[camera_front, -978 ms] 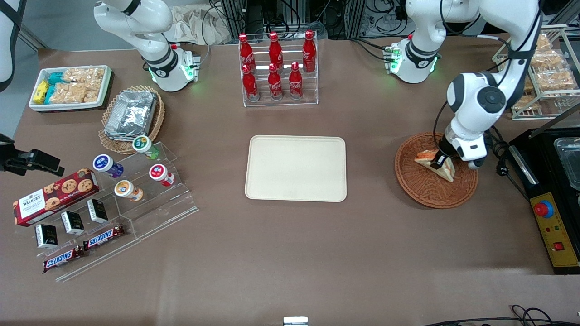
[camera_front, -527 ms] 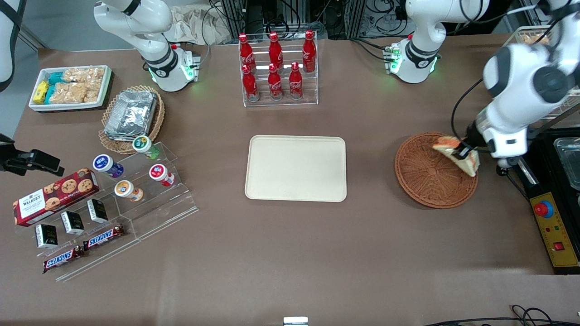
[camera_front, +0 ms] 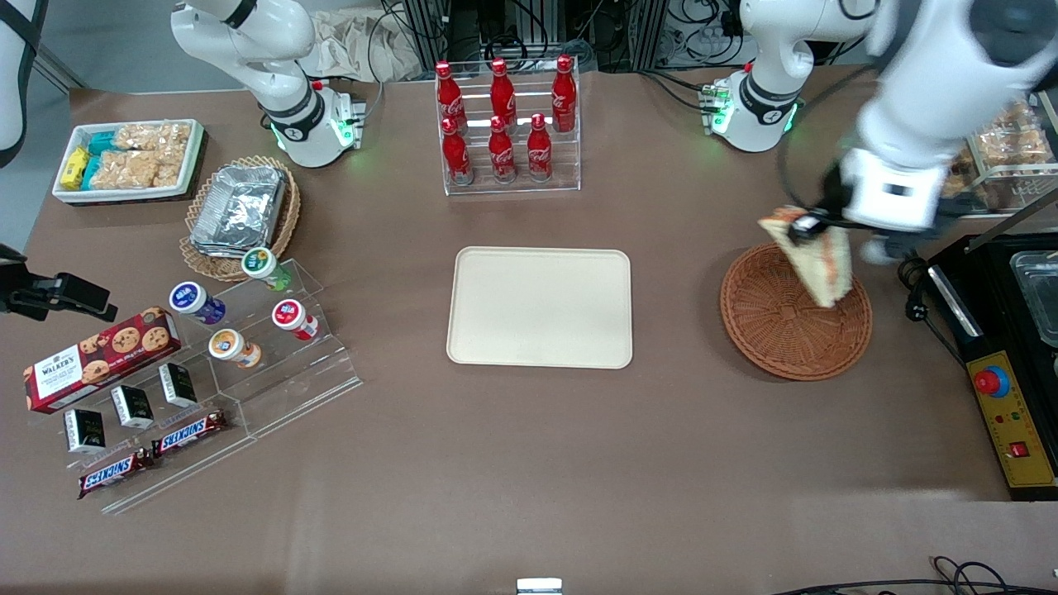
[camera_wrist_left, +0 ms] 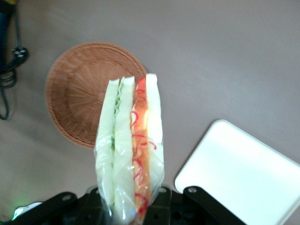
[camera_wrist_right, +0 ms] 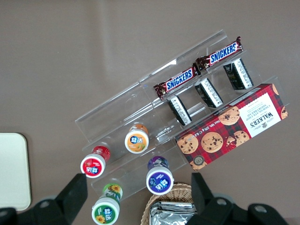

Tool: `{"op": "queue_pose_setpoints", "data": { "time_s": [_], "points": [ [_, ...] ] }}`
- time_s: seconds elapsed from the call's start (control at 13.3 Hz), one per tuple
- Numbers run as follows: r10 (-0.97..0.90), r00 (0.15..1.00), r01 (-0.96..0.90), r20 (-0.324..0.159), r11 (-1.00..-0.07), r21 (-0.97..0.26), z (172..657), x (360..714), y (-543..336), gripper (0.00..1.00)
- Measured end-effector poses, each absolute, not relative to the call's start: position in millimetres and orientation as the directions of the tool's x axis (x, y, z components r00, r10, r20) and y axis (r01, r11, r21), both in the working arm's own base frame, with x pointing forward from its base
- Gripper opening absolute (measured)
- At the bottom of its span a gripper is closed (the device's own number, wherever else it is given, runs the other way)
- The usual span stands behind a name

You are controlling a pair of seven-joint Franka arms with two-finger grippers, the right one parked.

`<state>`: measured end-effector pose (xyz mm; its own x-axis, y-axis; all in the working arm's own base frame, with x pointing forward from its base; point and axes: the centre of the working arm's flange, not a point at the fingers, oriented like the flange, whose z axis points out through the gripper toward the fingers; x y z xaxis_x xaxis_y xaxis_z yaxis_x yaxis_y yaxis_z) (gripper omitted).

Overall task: Place sandwich from basket to tray
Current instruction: 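Lift the sandwich and carry it with the left gripper toward the tray, then lower the sandwich onto the cream tray with the left gripper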

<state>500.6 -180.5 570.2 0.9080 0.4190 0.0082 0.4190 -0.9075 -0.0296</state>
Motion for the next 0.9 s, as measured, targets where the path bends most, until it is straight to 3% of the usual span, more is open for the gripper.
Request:
{"op": "queue_pose_setpoints", "data": {
  "time_s": [0.38,0.6,0.9],
  "points": [
    [0.177,0.984,0.177,0.003,-0.984,-0.025,513,464,-305,0.21],
    [0.094,0.994,0.092,0.051,-0.995,0.041,431,442,-339,0.21],
    [-0.043,0.998,-0.043,0.038,-0.999,-0.013,341,425,-357,0.21]
  ]
}}
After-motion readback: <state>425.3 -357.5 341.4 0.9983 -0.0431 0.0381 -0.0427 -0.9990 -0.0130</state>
